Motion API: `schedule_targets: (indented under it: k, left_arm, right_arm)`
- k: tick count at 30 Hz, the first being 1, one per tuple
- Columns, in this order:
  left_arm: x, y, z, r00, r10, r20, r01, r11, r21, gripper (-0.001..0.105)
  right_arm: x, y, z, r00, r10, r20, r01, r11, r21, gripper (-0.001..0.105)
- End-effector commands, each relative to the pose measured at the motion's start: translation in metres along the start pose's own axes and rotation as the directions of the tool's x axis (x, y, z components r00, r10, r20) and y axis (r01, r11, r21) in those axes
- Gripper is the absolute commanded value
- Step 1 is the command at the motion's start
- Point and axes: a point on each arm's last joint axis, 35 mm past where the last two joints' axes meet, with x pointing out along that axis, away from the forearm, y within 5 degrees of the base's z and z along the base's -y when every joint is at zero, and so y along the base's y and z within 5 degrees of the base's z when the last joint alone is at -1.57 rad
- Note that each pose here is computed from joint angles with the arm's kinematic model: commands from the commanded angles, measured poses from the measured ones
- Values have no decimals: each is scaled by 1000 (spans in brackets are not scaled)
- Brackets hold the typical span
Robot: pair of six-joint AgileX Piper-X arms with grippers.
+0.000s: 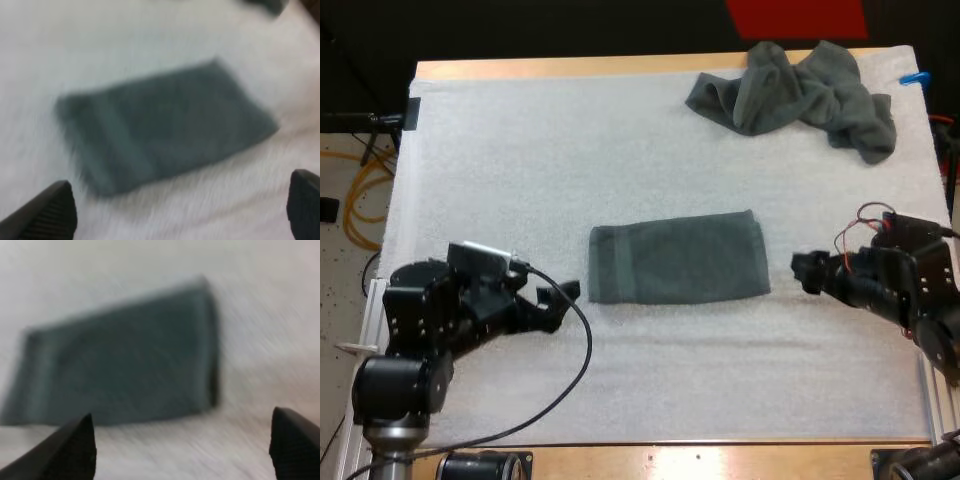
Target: Pick towel from pile fold and stack
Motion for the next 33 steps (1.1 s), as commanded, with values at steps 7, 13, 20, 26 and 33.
schedule_targets:
  k: [7,13,20,26,33]
  left_arm:
    - [1,3,-1,999,43,-8,-43,999,-8,82]
    - [2,3,0,999,44,-12,-44,999,-9,82]
    - [2,3,0,999,30,-15,-30,999,-20,82]
    - [2,3,0,999,30,-15,-30,999,-25,82]
    - [2,3,0,999,30,-17,-31,999,-26,82]
  right_arm:
    - [42,-7,14,1000,-21,-20,21,1000,-15,70]
    - [109,-39,19,989,102,-106,-91,991,96,70]
    - [174,-62,5,935,311,-171,-276,941,198,70]
    - [196,-65,1,921,329,-208,-285,934,215,70]
    - [209,-62,-10,864,425,-271,-355,895,271,70]
